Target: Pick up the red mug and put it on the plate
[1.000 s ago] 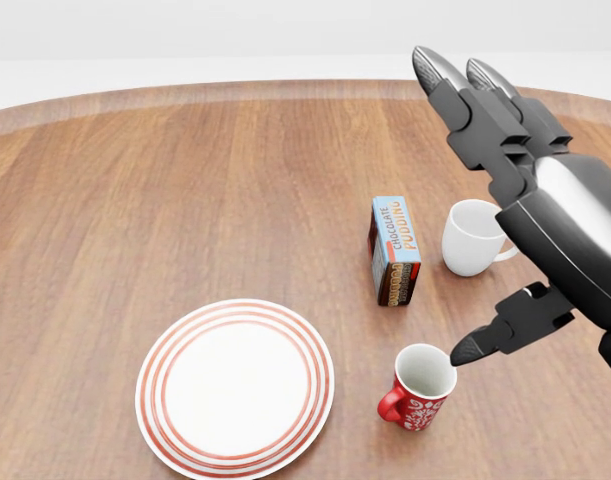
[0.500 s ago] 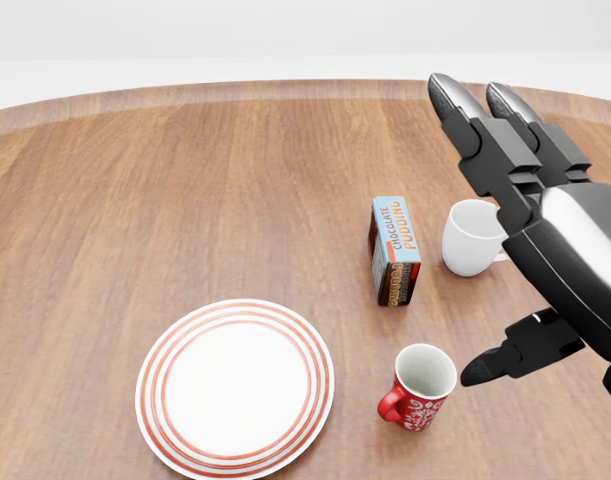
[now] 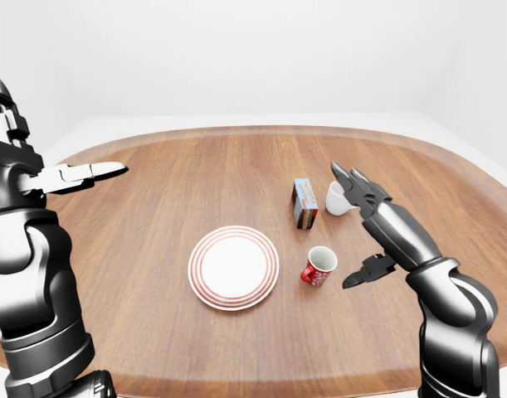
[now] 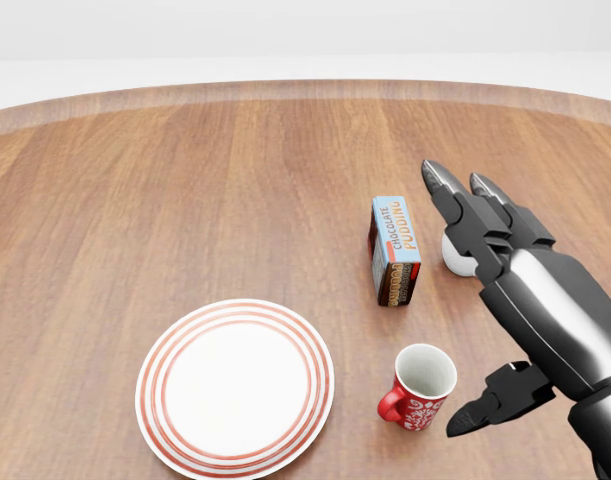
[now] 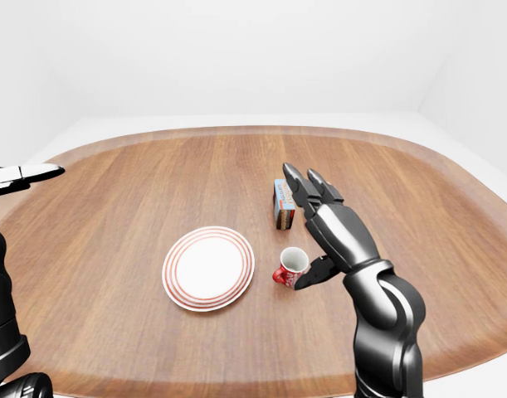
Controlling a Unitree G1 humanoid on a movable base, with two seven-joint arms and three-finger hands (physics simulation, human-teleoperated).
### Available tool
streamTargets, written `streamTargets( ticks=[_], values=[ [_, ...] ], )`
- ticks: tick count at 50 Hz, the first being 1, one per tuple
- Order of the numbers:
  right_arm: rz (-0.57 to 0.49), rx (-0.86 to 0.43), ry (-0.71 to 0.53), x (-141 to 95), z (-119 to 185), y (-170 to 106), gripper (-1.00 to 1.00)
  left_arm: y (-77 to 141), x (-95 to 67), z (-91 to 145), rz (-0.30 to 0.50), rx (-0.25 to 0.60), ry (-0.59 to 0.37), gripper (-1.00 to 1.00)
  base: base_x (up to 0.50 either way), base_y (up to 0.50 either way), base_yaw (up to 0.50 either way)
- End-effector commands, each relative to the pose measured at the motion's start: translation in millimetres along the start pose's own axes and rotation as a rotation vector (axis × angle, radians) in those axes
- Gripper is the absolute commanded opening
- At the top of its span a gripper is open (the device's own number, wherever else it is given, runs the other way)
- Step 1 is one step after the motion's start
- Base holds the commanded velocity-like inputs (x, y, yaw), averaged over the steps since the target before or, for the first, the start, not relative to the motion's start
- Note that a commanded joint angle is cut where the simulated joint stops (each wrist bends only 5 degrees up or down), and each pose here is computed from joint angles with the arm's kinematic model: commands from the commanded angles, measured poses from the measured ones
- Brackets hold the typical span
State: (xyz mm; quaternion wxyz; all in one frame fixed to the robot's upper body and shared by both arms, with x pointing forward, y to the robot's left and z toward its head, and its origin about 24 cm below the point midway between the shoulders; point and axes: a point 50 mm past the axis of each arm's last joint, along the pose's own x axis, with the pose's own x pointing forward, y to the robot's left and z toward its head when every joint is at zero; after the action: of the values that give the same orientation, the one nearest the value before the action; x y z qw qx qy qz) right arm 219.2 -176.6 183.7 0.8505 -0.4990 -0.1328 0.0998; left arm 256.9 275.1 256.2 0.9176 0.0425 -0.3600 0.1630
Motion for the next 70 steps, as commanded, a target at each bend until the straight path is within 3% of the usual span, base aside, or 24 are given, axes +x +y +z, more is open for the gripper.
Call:
streamTargets(
  ticks=[1,36,70],
  values=[
    [0.024,0.019,0.03,-2.6,-3.8,8.2,1.0,0.3,0.1,0.1,0.0,0.0,0.0,1.0,0.0,0.0,0.0],
    [0.193,0.133,0.165,-7.6,-30.2,52.1,1.0,0.4,-0.8,0.6,0.002,-0.002,-0.002,1.0,0.0,0.0,0.0],
    [0.276,0.137,0.2,2.5,-38.8,70.3,1.0,1.9,2.7,5.6,0.006,-0.005,-0.022,1.0,0.0,0.0,0.0]
  ],
)
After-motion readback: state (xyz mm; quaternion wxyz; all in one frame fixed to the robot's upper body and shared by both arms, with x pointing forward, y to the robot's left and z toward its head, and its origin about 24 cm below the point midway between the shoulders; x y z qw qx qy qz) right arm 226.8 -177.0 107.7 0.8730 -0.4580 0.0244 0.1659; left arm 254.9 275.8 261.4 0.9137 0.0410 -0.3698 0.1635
